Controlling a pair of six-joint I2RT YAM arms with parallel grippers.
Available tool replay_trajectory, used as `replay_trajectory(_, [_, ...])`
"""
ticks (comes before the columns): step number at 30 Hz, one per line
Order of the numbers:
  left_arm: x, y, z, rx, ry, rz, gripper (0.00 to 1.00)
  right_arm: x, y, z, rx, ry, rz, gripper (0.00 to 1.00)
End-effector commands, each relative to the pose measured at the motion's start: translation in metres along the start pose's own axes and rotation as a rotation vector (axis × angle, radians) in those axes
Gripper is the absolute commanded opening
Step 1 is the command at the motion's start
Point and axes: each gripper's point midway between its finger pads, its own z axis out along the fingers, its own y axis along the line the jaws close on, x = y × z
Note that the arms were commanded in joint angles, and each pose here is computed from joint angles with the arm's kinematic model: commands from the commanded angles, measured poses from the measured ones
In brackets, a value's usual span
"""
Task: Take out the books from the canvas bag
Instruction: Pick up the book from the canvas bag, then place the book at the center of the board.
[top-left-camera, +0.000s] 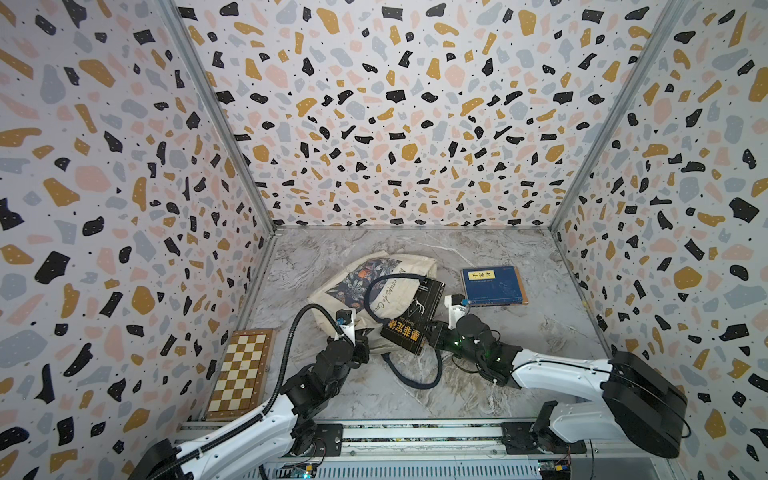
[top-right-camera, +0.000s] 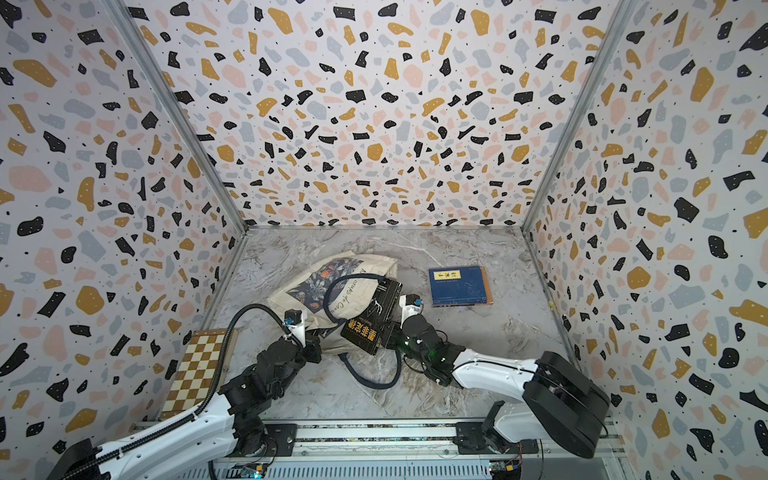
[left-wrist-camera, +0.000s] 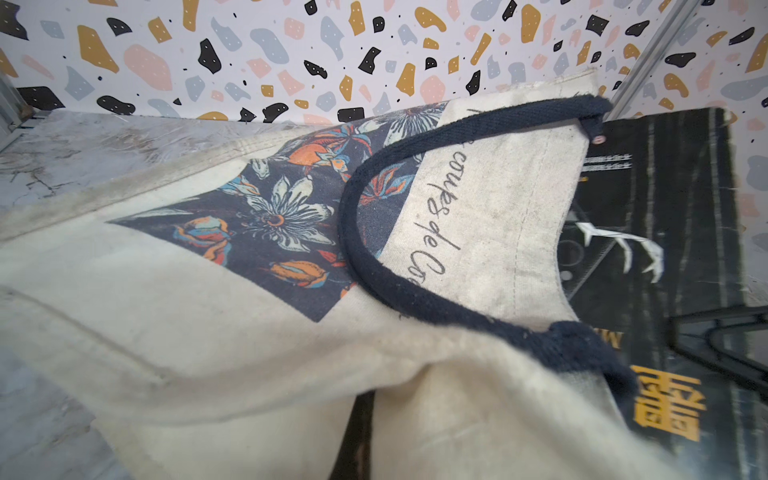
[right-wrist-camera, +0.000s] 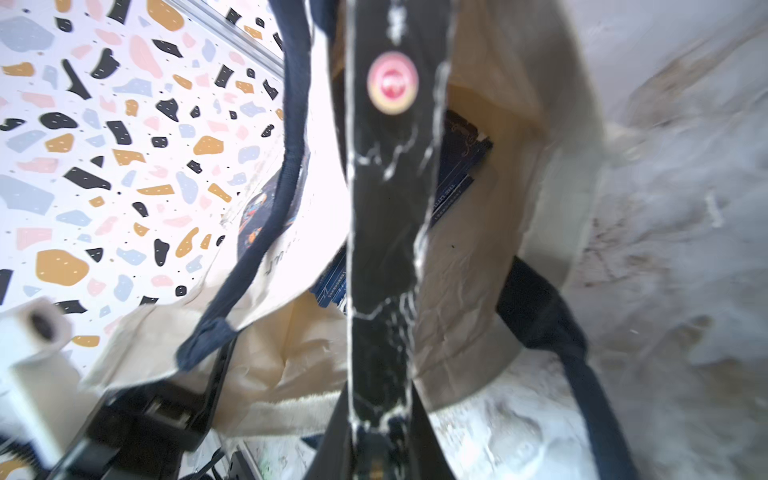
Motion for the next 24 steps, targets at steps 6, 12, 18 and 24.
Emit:
replay_trajectory(6, [-0.025, 0.015, -0.006, -0.085, -0.082, -0.081, 0.0, -0.062, -0.015, -0.081, 0.063, -0.257, -0.007, 0.0])
replay_trajectory(12, [-0.024, 0.018, -0.007, -0.095, -0.082, -0.09, 0.0, -0.087, -0.071, -0.12, 0.189, -0.37, 0.11, 0.0])
replay_trajectory(18, [-0.028, 0.017, -0.011, -0.069, -0.109, -0.108, 0.0, -0.07, -0.128, -0.13, 0.242, -0.405, 0.317, 0.0])
replay_trajectory(24, [-0.027, 0.013, -0.009, -0.056, -0.1, -0.1, 0.0, -0.051, -0.176, -0.131, 0.32, -0.447, 0.465, 0.0])
